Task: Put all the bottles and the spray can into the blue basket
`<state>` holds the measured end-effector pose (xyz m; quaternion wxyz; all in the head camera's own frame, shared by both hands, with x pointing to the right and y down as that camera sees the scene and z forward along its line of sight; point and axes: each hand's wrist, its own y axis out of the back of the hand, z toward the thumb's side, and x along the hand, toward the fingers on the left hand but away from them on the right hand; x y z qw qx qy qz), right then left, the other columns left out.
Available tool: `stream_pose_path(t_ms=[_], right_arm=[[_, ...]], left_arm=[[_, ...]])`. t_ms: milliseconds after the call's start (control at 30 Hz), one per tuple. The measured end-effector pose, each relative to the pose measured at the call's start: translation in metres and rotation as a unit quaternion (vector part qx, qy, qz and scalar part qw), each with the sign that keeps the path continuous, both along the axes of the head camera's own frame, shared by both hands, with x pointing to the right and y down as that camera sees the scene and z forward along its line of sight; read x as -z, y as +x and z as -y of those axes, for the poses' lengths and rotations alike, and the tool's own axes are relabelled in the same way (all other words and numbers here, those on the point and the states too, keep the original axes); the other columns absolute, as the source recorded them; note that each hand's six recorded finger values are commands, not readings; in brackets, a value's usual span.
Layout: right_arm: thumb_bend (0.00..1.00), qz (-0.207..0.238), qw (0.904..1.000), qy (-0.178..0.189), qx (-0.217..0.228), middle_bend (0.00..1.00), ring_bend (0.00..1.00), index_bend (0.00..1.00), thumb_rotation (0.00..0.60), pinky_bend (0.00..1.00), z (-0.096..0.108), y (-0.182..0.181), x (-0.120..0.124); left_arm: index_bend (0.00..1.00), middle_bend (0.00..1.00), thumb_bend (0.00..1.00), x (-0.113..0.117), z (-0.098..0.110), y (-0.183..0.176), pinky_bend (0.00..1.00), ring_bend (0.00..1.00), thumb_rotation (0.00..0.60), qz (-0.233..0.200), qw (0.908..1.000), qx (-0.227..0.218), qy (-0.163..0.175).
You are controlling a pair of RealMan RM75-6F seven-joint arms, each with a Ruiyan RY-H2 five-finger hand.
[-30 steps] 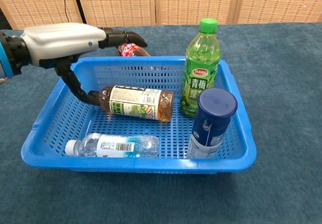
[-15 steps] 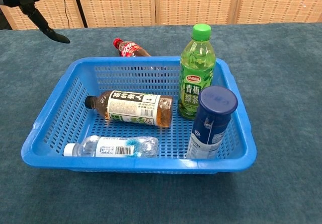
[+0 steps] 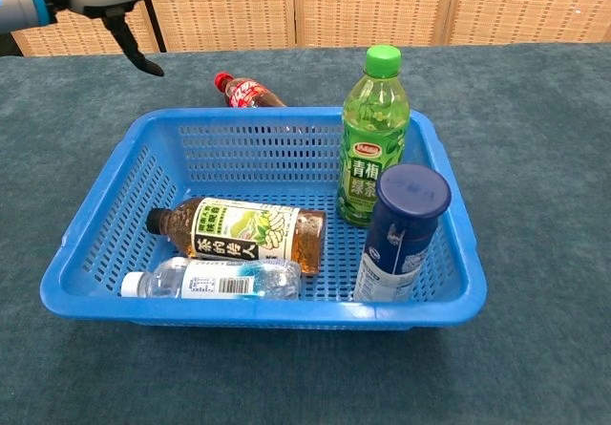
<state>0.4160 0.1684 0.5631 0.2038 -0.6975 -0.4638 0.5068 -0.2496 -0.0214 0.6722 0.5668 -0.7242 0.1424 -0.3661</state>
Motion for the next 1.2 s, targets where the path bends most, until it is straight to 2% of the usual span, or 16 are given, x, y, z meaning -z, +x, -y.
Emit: stream_pose_path(t_ms=[367,567,767,1067,1133,1200], right_arm=[[0.00,-0.023,0.9997,-0.006,-0.008,0.00,0.00,0.00,0.600,0.00,0.004,0.005,-0.007],[0.00,-0.028,0.9995,-0.008,-0.013,0.00,0.00,0.00,0.600,0.00,0.005,0.007,-0.009],[0.00,-0.031,0.9993,-0.009,-0.017,0.00,0.00,0.00,0.600,0.00,0.006,0.010,-0.009],[0.00,-0.033,0.9992,-0.011,-0.018,0.00,0.00,0.00,0.600,0.00,0.007,0.010,-0.010],[0.00,-0.033,0.9993,-0.012,-0.017,0.00,0.00,0.00,0.600,0.00,0.007,0.009,-0.010],[0.00,-0.034,0.9993,-0.012,-0.014,0.00,0.00,0.00,0.600,0.00,0.006,0.008,-0.010]], left_arm=[[0.00,0.00,0.00,-0.034,0.007,0.052,0.02,0.00,0.600,0.022,0.9988,-0.018,-0.041],[0.00,0.00,0.00,-0.050,0.003,0.077,0.03,0.00,0.600,0.035,0.9973,-0.026,-0.059],[0.00,0.00,0.00,-0.063,-0.003,0.087,0.03,0.00,0.600,0.051,0.9956,-0.028,-0.073],[0.00,0.00,0.00,-0.082,-0.007,0.087,0.03,0.00,0.600,0.082,0.9919,-0.006,-0.097],[0.00,0.00,0.03,-0.087,-0.009,0.088,0.03,0.00,0.600,0.088,0.9905,-0.001,-0.105],[0.00,0.00,0.11,-0.092,-0.012,0.090,0.06,0.00,0.600,0.093,0.9891,0.007,-0.114]])
